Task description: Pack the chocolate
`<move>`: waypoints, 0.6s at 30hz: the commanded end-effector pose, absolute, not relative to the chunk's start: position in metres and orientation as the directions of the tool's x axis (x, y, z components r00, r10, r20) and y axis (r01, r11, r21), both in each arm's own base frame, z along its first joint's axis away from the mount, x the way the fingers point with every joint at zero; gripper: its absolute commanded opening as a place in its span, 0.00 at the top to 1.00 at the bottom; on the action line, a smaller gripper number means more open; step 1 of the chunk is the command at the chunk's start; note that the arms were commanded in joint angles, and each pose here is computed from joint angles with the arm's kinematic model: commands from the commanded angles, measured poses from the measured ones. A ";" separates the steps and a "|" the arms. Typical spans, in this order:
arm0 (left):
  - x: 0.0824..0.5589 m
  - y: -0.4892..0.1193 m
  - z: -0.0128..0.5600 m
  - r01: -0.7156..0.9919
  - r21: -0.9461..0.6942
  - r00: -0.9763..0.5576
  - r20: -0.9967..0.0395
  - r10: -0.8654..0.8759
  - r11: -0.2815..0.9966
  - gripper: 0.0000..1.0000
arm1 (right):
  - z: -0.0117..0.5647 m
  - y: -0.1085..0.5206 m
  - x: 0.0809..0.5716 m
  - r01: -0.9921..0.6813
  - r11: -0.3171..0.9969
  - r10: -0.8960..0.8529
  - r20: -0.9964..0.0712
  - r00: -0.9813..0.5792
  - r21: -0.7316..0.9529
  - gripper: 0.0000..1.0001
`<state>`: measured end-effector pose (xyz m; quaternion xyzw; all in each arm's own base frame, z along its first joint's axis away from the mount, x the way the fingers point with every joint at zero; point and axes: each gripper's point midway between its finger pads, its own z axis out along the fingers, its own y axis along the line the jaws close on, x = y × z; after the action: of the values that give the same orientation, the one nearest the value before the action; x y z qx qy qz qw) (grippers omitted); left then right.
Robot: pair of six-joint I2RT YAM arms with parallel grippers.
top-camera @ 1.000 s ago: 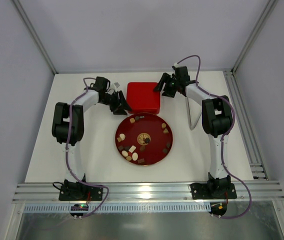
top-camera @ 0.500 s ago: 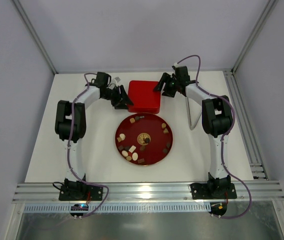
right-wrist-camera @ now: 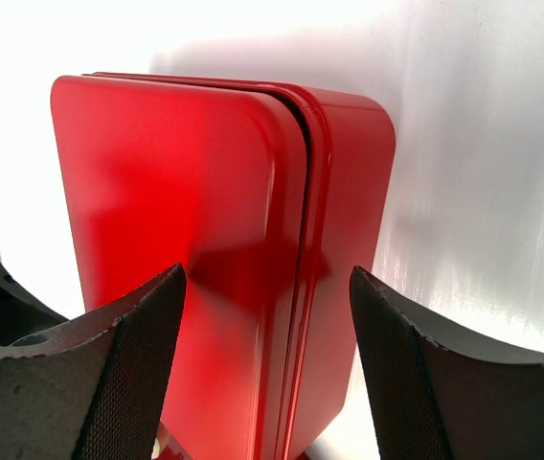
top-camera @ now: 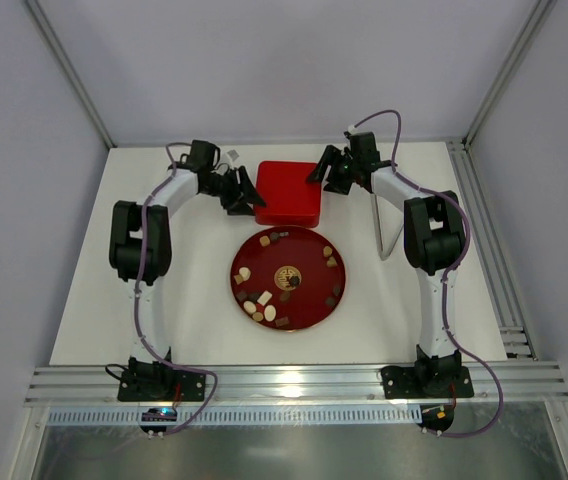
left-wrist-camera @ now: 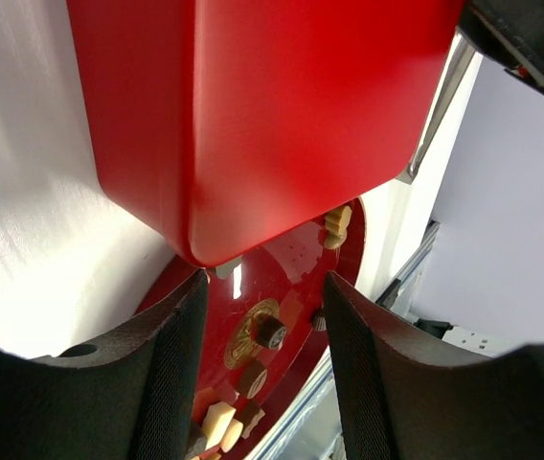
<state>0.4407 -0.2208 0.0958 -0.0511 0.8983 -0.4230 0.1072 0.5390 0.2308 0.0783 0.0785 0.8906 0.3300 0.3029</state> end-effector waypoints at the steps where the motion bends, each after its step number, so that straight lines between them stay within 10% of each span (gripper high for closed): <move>1: 0.453 -0.220 0.110 0.050 -0.767 -0.963 -0.206 -0.172 0.640 0.48 | 0.097 0.237 0.548 -0.106 0.755 0.348 -0.533 -0.771 0.647 0.29; 18: 0.466 -0.214 0.107 0.070 -0.718 -0.965 -0.225 -0.136 0.692 0.40 | 0.102 0.242 0.547 -0.133 0.729 0.354 -0.536 -0.766 0.671 0.25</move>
<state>0.4615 -0.2189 0.1051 -0.0298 0.9050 -0.4059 0.1235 0.5427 0.2360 0.0832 0.0730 0.8803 0.3479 0.3142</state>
